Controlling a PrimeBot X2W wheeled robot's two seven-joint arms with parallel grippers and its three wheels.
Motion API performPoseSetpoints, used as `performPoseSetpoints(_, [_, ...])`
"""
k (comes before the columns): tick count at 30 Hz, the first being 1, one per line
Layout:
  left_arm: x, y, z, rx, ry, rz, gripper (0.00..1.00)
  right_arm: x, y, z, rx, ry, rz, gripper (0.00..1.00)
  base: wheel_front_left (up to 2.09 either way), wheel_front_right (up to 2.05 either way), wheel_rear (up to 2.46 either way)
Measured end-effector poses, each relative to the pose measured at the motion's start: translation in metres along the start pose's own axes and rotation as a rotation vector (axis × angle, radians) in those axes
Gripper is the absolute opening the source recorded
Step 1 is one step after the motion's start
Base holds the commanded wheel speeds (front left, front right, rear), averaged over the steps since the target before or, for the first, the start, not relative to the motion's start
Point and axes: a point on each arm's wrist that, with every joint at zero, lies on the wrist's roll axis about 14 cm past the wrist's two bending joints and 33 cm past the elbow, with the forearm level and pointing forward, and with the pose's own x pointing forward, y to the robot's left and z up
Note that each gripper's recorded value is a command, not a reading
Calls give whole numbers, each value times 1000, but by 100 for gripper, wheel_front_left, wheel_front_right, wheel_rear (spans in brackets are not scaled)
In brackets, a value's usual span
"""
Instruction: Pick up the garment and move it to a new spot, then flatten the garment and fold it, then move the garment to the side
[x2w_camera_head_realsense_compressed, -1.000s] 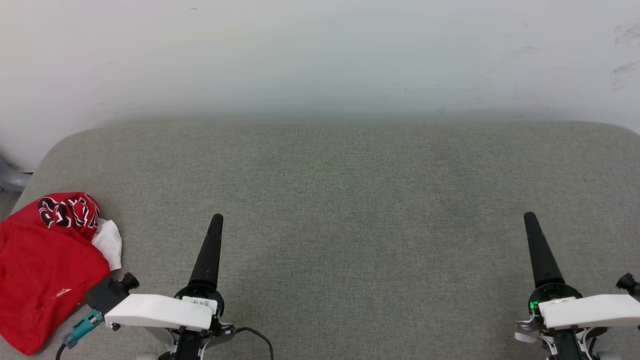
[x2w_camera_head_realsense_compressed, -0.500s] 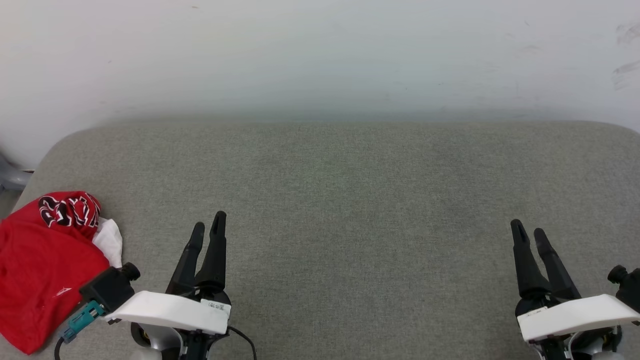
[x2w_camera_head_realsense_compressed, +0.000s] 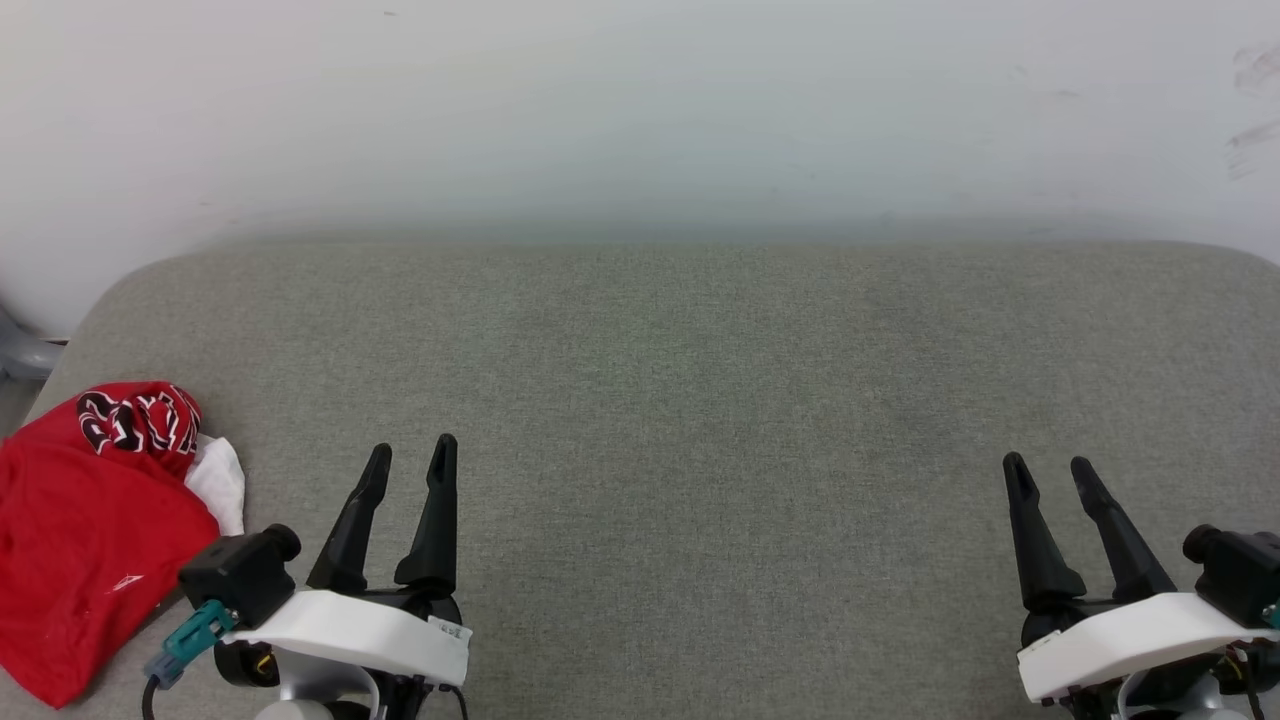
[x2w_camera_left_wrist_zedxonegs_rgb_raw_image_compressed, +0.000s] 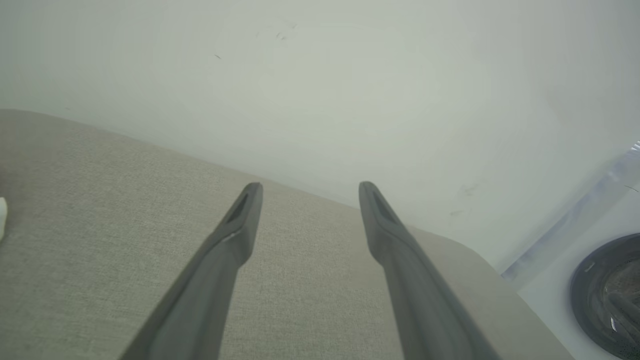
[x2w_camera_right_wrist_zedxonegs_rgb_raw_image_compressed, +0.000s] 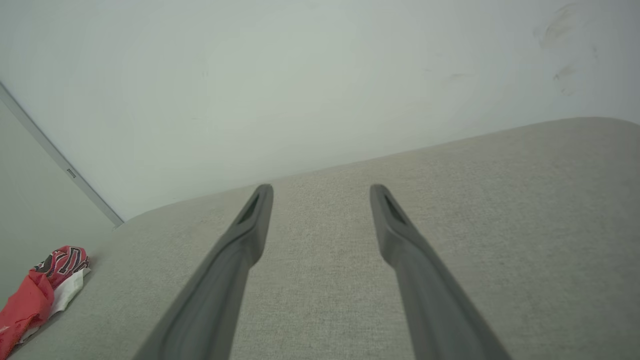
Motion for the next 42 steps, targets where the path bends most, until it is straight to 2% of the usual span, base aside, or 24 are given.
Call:
performPoseSetpoints(9, [-1,0,-2,141,10,-14,100,-3,-3,-1,-139,24,-8,100,0,0,0])
performPoseSetpoints(22, [-5,3,-7,249,15,-7,100,-6,-4,3,-264,25,-17,100,0,0,0])
performPoseSetpoints(42, [-10,10,-14,339,20,7,100,-11,-15,11,-301,-4,-52,100,0,0,0])
